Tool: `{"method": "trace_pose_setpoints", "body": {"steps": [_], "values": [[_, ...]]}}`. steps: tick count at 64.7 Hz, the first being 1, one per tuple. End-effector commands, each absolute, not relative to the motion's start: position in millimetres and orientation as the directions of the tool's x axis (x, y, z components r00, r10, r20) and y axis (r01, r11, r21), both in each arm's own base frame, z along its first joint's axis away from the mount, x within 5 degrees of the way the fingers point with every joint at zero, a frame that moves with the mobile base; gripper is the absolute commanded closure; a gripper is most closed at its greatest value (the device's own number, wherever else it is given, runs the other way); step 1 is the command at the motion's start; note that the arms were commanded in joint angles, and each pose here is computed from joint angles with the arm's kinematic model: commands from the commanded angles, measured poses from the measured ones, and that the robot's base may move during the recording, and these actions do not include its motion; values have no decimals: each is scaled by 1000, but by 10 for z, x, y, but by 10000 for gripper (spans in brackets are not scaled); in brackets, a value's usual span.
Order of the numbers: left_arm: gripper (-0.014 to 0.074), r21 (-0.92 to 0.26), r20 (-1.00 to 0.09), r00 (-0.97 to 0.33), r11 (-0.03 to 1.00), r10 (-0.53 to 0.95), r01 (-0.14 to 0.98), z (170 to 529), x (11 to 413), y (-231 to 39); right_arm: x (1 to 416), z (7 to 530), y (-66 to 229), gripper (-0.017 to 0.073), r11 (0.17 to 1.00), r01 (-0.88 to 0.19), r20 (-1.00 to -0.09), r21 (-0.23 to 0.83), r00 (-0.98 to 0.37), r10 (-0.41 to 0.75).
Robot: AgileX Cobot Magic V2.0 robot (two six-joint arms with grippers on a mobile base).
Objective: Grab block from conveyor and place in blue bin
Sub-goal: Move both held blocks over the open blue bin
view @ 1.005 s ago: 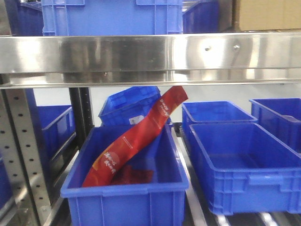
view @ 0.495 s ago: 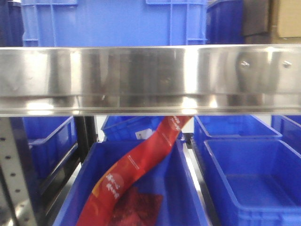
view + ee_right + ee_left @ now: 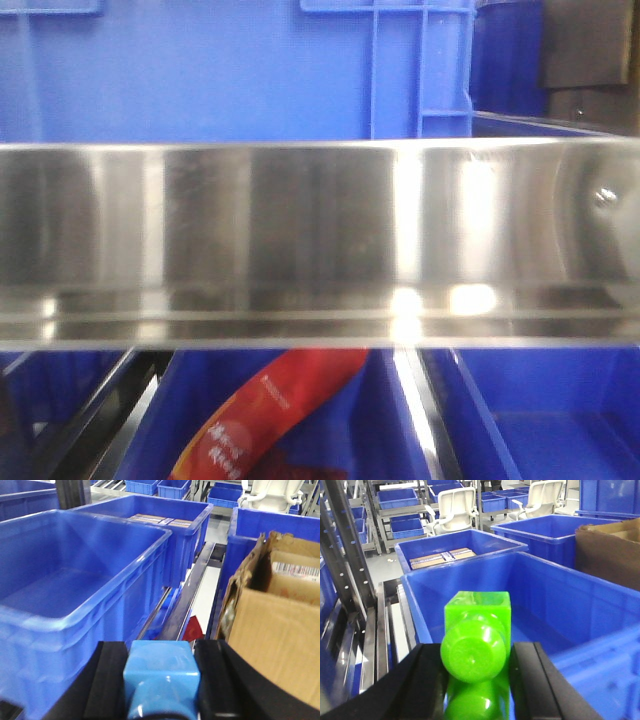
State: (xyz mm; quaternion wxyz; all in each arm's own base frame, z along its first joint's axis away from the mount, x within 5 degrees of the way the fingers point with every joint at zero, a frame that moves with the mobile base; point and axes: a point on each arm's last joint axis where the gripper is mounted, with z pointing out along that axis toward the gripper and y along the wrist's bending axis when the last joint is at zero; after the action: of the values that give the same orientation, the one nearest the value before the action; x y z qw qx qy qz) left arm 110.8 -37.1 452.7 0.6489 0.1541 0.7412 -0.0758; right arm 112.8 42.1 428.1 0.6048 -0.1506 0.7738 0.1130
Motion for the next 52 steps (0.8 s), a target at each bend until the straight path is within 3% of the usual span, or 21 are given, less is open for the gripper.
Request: {"method": "trace_pose_setpoints", "body": {"steps": [1,52], "values": [[704,78,-989,-92,940,115,331,4551,1089,-373,1134,4291,418,709,931,-366,-974,-14,-204,-95],[704,78,-989,-92,940,115,331,4551,1089,-373,1134,4291,418,709,931,-366,-974,-14,-204,-95]]}}
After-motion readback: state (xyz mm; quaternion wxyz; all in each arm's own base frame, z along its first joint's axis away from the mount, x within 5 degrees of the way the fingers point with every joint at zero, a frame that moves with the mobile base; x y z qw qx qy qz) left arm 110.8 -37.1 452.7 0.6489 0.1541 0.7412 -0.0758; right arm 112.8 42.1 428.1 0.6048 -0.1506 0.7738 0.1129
